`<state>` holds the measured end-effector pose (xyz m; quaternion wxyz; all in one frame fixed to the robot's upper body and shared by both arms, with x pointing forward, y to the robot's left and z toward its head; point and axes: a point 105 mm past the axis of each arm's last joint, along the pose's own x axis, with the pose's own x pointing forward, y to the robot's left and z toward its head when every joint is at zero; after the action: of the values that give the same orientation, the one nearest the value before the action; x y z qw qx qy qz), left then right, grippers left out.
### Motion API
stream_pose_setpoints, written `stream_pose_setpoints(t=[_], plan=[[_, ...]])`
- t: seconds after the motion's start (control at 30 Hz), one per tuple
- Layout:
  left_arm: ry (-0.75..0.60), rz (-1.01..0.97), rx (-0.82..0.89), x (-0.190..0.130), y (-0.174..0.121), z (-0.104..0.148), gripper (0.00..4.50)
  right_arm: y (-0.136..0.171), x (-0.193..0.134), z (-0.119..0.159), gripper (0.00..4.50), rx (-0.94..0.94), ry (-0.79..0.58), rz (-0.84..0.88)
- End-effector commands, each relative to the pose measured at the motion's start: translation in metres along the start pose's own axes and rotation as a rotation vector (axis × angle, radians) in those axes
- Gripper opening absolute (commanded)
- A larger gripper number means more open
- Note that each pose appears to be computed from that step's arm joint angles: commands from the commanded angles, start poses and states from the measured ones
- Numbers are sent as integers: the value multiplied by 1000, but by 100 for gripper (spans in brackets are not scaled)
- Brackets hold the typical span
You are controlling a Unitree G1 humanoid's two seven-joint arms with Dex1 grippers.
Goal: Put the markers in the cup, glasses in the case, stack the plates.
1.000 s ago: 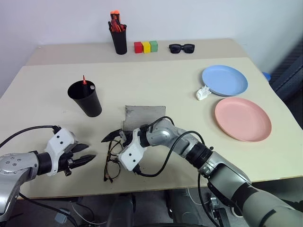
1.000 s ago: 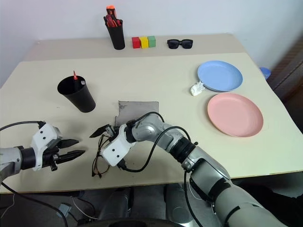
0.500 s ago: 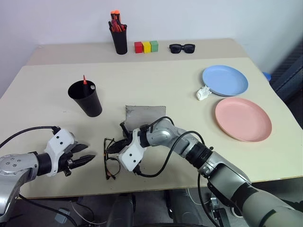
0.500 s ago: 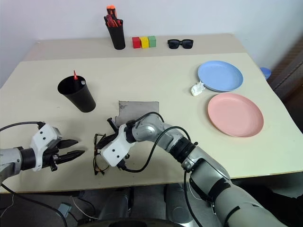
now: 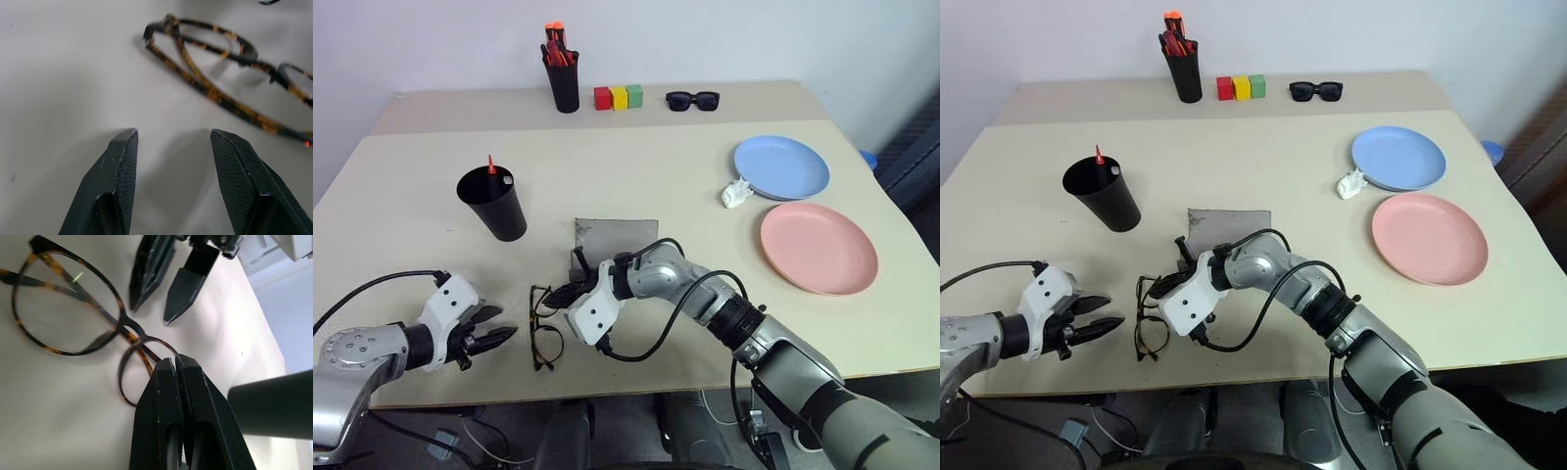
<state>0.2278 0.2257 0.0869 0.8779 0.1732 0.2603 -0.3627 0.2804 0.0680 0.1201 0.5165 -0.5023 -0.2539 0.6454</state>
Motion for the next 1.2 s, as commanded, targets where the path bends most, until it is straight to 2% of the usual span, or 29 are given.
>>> stream_pose_setpoints(t=[0.03, 0.17, 0.27, 0.4, 0.53, 0.63, 0.77, 1.2], plan=[[-16, -73, 22, 19, -23, 3, 239, -14, -14, 4, 4, -17, -1, -66], [-68, -109, 31, 36, -37, 15, 239, -12, -28, 1, 4, -4, 24, -66], [-93, -94, 33, 38, -35, 20, 239, -10, -33, 0, 4, 5, 34, -61], [-107, -72, 4, 28, -24, 22, 239, -7, -35, 4, 4, -6, 20, -41], [-71, 8, -22, 8, 2, 10, 239, 4, -33, 11, 4, -6, -7, 56], [-29, 64, -21, -5, 17, -2, 239, 11, -30, 11, 90, -65, 0, 95], [-17, 71, -24, -11, 18, -9, 239, 14, -25, 10, 277, -125, -5, 84], [-21, 57, -34, -5, 11, -13, 239, 12, -17, 14, 277, -324, -31, 73]])
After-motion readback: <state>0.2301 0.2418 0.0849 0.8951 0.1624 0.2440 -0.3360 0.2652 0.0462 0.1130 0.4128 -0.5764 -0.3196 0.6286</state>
